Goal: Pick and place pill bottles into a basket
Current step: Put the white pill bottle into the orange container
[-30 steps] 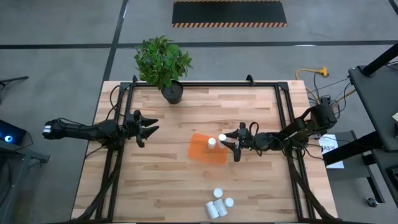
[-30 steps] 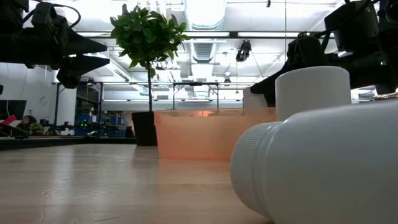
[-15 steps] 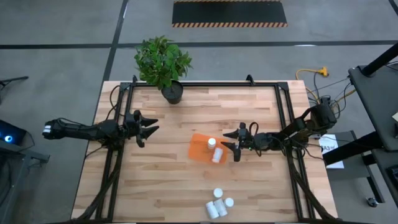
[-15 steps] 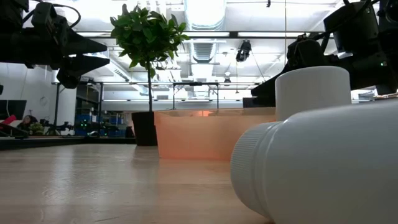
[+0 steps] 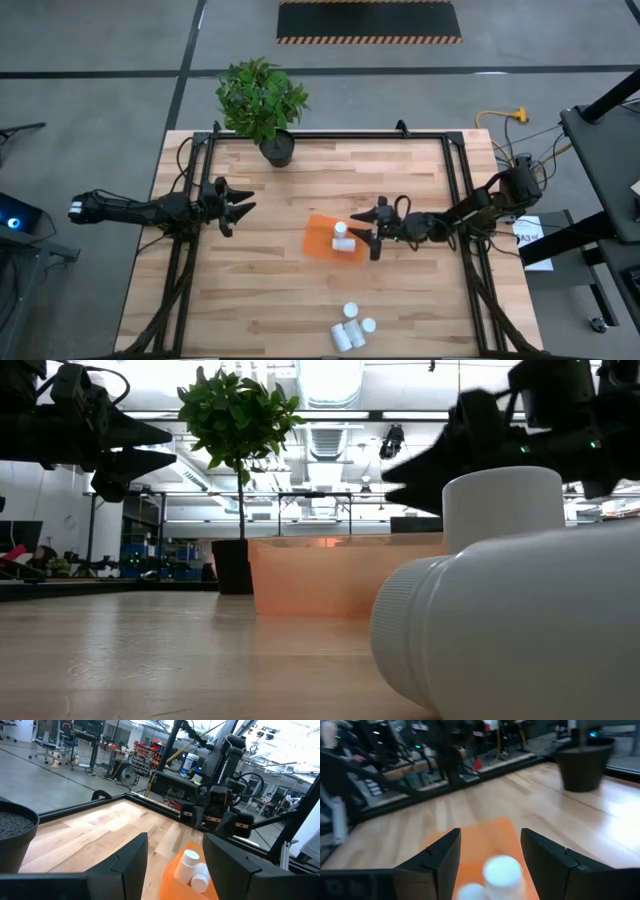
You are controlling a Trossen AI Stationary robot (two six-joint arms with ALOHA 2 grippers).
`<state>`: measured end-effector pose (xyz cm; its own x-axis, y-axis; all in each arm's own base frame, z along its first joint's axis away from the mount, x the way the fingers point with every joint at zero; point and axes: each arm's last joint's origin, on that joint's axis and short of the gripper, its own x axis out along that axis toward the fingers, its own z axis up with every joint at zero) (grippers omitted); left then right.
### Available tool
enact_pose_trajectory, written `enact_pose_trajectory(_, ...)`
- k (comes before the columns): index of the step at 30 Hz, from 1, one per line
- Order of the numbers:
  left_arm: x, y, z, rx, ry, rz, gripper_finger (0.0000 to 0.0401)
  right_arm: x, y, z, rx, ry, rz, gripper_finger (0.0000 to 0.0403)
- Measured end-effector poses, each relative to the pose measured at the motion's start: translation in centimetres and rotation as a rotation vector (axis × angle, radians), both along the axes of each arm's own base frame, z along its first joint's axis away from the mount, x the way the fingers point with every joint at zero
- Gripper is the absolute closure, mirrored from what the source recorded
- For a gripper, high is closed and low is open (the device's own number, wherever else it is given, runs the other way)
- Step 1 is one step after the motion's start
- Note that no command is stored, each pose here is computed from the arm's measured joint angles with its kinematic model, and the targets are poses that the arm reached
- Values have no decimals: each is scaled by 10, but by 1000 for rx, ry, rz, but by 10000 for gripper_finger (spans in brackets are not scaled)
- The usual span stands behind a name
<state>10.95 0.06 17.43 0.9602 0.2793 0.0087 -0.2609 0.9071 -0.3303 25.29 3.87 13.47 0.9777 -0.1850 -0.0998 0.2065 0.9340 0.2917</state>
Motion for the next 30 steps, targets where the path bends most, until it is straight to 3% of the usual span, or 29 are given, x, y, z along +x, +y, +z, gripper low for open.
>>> enact_pose_trajectory(3,0,0,0,0,0,0,228,11,4,5,-1,26,78,207)
enact_pose_trajectory(10,0,0,0,0,0,0,228,39,17,18,-8,293,306,207)
enact_pose_trajectory(15,0,0,0,0,0,0,228,51,19,40,-75,526,323,207)
enact_pose_trajectory(21,0,0,0,0,0,0,228,67,22,68,-158,691,350,207)
enact_pose_trajectory(30,0,0,0,0,1,0,228,98,23,66,-151,915,340,207)
